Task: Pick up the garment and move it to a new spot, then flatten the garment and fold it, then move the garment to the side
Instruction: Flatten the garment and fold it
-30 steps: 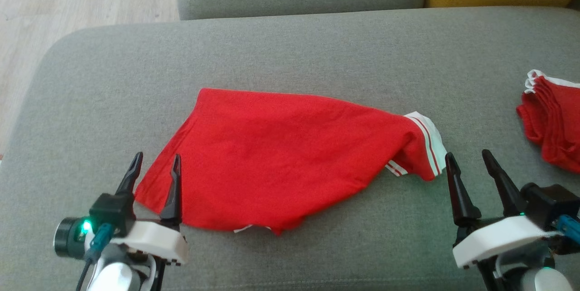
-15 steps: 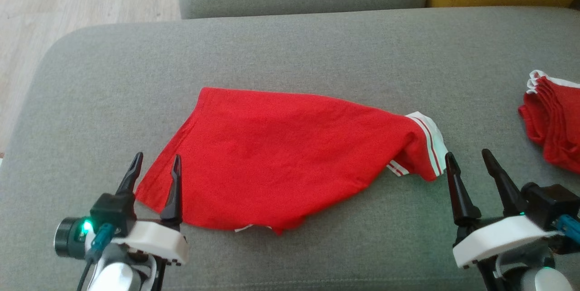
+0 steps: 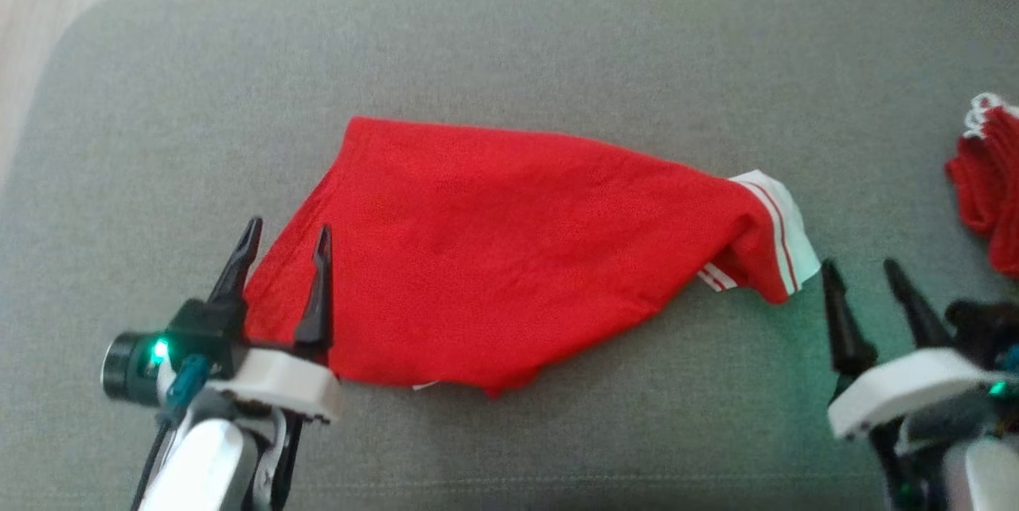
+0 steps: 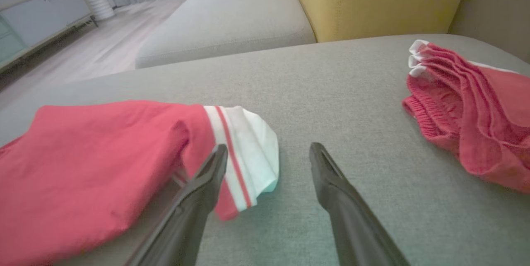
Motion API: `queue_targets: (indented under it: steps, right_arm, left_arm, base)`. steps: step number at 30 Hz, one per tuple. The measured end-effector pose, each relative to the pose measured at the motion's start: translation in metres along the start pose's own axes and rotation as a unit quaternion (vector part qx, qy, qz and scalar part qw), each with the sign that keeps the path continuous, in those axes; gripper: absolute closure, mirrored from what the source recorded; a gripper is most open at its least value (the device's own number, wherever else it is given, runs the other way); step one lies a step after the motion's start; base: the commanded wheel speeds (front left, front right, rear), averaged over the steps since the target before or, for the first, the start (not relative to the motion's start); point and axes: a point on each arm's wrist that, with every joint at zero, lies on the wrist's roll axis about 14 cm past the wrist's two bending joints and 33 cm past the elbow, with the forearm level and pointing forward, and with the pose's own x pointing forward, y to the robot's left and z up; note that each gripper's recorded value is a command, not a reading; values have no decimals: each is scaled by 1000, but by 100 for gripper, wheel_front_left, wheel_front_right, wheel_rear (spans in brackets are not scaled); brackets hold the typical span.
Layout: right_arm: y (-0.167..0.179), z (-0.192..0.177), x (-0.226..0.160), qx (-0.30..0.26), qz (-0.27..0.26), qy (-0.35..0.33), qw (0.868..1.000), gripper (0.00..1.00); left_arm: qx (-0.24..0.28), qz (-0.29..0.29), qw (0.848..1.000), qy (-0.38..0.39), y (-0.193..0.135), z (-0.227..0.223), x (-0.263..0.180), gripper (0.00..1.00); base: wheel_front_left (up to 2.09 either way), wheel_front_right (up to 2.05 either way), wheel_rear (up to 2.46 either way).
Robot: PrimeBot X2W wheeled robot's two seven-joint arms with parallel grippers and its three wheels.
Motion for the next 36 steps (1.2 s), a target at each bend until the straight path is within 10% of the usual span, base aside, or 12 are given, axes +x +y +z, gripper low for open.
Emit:
queue_targets:
  steps: [19,20,22,23,36]
  right_arm:
    - [0,-64,84,-29,57,181,981,0]
    - [0,-66,84,-30,60,190,980,15]
    - [0,-67,85,-27,63,202,977,85]
    - [0,-67,85,-27,63,202,977,100]
    - [-60,11,105,-107,5,117,987,100]
  left_arm:
    - [4,-20,1000,17,-8,-23,41,0]
    - [3,-20,1000,17,-8,-23,41,0]
    - [2,-19,1000,17,-8,-23,41,0]
    - [2,-19,1000,17,-8,-23,41,0]
    - [-2,-15,1000,3,-9,-13,40,0]
  base:
    - [0,0,0]
    - [0,0,0]
    - [0,0,0]
    - [0,0,0]
    - [0,0,0]
